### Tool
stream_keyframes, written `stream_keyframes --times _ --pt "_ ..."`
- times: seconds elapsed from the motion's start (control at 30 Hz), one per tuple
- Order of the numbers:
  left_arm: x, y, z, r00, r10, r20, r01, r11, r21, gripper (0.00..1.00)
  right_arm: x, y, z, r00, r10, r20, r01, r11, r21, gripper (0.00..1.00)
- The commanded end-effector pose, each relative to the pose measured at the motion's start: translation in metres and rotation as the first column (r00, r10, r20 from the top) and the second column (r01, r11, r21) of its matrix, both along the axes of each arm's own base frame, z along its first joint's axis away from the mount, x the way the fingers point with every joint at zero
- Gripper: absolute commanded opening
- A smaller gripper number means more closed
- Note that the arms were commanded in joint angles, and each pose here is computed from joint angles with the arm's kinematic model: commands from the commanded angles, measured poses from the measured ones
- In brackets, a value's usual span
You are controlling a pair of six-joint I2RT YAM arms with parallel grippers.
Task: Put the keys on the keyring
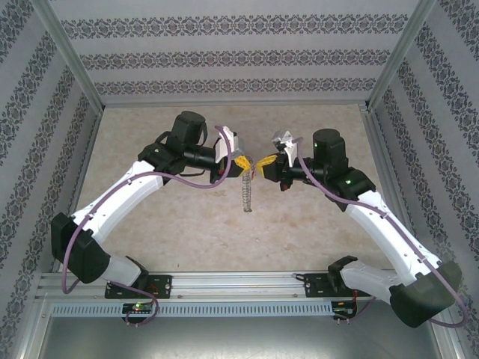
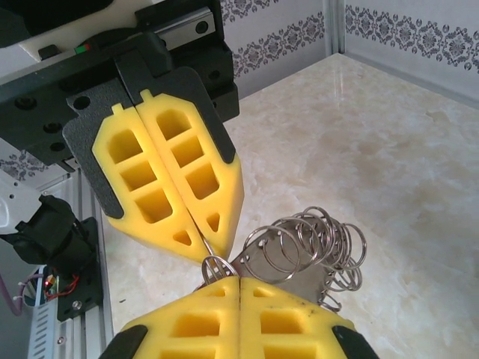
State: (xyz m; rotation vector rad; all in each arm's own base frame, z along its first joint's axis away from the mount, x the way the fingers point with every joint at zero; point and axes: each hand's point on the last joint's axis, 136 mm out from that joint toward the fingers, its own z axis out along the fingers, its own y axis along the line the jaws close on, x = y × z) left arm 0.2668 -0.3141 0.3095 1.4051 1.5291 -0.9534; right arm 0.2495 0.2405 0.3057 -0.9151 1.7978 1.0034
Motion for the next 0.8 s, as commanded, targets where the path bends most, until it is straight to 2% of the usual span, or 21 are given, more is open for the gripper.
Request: stream_keyframes --times 0.0,0.3,0.43,0.57,0.6,0.67,0.77 --pt "-0.011 -0.002 0.035 0.995 -0.028 0.100 0.036 0.996 -0.081 0.00 0.005 -0.009 -0.008 0.998 -0.059 -0.010 0.059 0.998 -0.013 0.00" --pt "-0.010 -0.001 0.037 0.994 -0.017 0.106 0.026 0.996 -0.087 0.00 0.004 -0.016 -0.013 0.996 -0.091 -0.018 0.091 0.996 -0.016 0.00" --pt "-0.010 -0.001 0.037 0.994 -0.017 0.105 0.026 0.996 -0.087 0.00 0.004 -0.018 -0.001 0.995 -0.103 -0.009 0.103 0.995 0.008 0.00" --pt "-0.011 -0.001 0.037 0.995 -0.022 0.097 0.031 0.996 -0.087 0.00 0.004 -0.022 0.018 0.992 -0.125 0.016 0.124 0.991 0.048 0.33" --pt "-0.011 -0.001 0.037 0.995 -0.022 0.095 0.030 0.996 -0.087 0.00 0.003 -0.023 0.022 0.992 -0.123 0.018 0.122 0.991 0.063 0.38" --pt "-0.011 -0.001 0.036 0.996 -0.022 0.091 0.030 0.996 -0.086 0.00 0.001 -0.023 0.033 0.995 -0.103 0.021 0.100 0.989 0.105 0.44" --pt "-0.012 -0.001 0.035 0.996 -0.027 0.091 0.035 0.996 -0.086 0.00 -0.003 -0.021 0.045 0.998 -0.058 0.015 0.055 0.987 0.154 0.48"
